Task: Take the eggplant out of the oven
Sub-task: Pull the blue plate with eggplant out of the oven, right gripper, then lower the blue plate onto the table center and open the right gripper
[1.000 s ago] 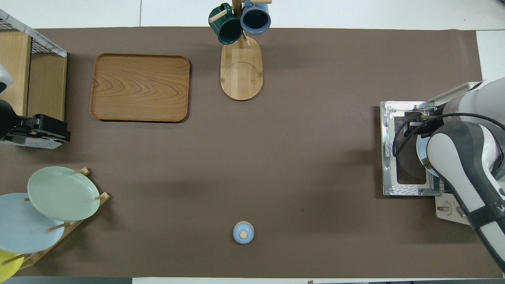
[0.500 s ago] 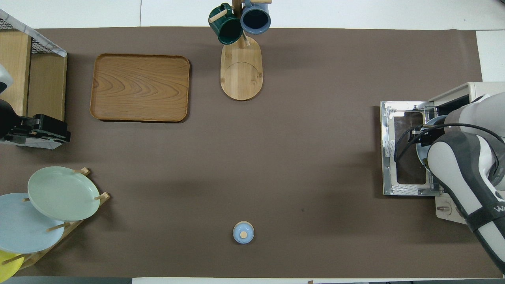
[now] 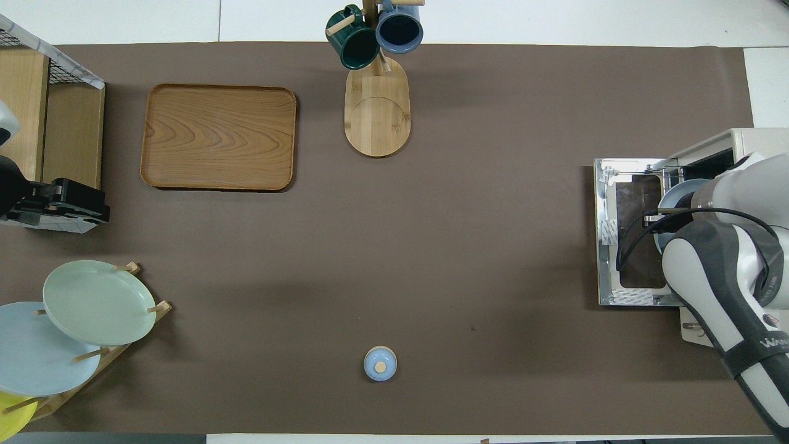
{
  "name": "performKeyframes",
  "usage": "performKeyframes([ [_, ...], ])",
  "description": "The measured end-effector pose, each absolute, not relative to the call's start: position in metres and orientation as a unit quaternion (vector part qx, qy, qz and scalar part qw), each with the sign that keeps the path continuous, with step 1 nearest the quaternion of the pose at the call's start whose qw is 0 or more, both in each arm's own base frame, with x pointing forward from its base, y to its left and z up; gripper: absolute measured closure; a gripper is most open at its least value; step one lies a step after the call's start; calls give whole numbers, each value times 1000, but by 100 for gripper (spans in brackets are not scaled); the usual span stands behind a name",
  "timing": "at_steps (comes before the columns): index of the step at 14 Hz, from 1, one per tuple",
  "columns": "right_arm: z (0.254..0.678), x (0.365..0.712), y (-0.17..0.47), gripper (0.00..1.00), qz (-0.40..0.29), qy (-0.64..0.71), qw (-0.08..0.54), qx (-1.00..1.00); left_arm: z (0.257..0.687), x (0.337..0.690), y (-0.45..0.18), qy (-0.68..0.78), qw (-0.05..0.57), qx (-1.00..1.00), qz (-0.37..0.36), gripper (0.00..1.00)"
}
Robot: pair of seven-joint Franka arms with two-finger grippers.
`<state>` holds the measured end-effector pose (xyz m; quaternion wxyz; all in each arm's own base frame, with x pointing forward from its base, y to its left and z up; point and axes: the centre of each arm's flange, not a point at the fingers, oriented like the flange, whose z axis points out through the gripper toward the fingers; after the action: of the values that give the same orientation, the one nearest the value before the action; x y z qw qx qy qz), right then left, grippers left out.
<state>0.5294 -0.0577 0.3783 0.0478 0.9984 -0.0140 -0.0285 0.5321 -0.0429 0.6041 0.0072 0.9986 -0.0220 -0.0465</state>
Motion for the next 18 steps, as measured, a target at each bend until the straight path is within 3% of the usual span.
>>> performKeyframes([
  [6, 455, 554, 97, 97, -44, 97, 97, 990, 604, 532, -43, -22, 7, 999, -47, 0],
  [12, 487, 533, 293, 97, -6, 44, 79, 996, 604, 532, -42, -21, 7, 999, -47, 0],
  [14, 481, 534, 359, 97, -11, 13, 81, 997, 604, 532, -40, -20, 7, 999, -46, 0],
  [18, 413, 524, 487, 97, 17, -29, 70, 997, 604, 533, -38, -17, 8, 999, -45, 0],
])
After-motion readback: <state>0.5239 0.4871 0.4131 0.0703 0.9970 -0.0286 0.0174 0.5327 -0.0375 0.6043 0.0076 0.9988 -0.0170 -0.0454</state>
